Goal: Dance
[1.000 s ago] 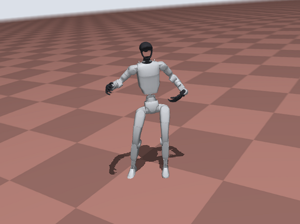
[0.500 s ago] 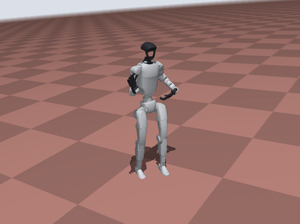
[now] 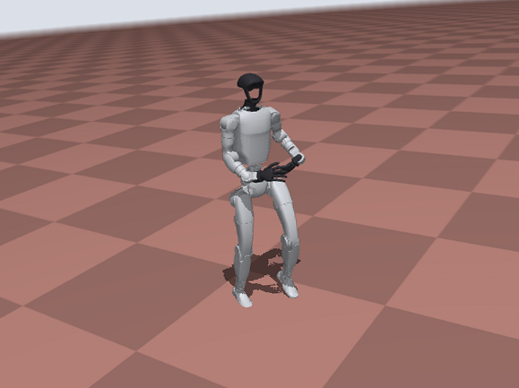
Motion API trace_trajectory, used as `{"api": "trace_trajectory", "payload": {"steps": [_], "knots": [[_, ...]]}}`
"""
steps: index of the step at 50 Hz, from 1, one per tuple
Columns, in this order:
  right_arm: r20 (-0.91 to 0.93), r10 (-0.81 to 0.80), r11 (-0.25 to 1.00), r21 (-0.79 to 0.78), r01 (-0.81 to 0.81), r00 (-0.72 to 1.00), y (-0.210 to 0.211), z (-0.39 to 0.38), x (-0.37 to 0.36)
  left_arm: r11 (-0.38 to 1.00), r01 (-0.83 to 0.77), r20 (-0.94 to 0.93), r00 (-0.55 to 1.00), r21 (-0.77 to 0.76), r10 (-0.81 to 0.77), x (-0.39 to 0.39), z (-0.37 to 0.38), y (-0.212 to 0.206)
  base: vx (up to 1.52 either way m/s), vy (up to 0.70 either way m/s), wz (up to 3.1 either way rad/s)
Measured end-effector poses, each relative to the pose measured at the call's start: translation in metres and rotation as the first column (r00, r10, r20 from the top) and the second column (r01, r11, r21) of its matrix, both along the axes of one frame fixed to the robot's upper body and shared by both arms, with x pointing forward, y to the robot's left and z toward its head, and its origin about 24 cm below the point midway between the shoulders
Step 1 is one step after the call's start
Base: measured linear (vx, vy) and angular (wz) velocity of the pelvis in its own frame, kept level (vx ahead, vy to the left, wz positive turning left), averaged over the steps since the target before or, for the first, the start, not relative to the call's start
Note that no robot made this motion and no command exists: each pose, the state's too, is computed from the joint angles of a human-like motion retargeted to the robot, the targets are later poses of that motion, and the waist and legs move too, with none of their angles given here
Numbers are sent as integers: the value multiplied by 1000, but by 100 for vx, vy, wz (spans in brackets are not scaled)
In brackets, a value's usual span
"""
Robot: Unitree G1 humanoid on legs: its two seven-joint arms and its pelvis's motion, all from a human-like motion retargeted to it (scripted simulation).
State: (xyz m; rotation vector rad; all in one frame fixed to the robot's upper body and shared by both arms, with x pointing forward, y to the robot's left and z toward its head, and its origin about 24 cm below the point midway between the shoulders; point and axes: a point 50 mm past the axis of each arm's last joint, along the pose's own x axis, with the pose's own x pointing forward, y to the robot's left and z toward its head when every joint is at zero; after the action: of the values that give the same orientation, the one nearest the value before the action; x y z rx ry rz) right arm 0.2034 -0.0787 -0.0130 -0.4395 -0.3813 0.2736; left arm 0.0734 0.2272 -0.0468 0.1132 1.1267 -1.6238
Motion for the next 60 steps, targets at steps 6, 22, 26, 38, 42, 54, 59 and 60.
{"api": "trace_trajectory", "payload": {"steps": [6,22,26,38,42,54,59,60], "knots": [[464,-139,990,91,109,875,35,120,59,997,83,35,996,3,-83,19,5,-2,5,-18,82],[724,-644,325,553,767,-249,-204,228,-57,944,-329,-54,943,9,329,-15,-10,28,49,-5,20],[645,-704,121,522,845,-297,-217,192,-74,921,-388,-116,914,33,389,-36,-16,31,60,14,-89],[401,-913,90,26,996,73,-218,51,-108,924,-360,-154,914,126,377,-39,-12,47,22,15,-163],[92,-873,431,-312,847,478,-219,10,-128,946,-147,25,989,288,146,-16,21,64,-17,0,-126],[-554,-544,821,-194,538,631,-144,-62,-175,803,-547,893,448,237,42,77,48,-2,-15,-3,-142],[-529,-514,811,-44,583,675,-116,-65,-135,866,-383,946,-78,-321,315,171,71,-133,-30,-5,-109],[-530,-484,823,-6,568,696,-110,-65,-127,848,-316,902,-215,-426,373,185,91,-154,-25,-27,-109]]}}
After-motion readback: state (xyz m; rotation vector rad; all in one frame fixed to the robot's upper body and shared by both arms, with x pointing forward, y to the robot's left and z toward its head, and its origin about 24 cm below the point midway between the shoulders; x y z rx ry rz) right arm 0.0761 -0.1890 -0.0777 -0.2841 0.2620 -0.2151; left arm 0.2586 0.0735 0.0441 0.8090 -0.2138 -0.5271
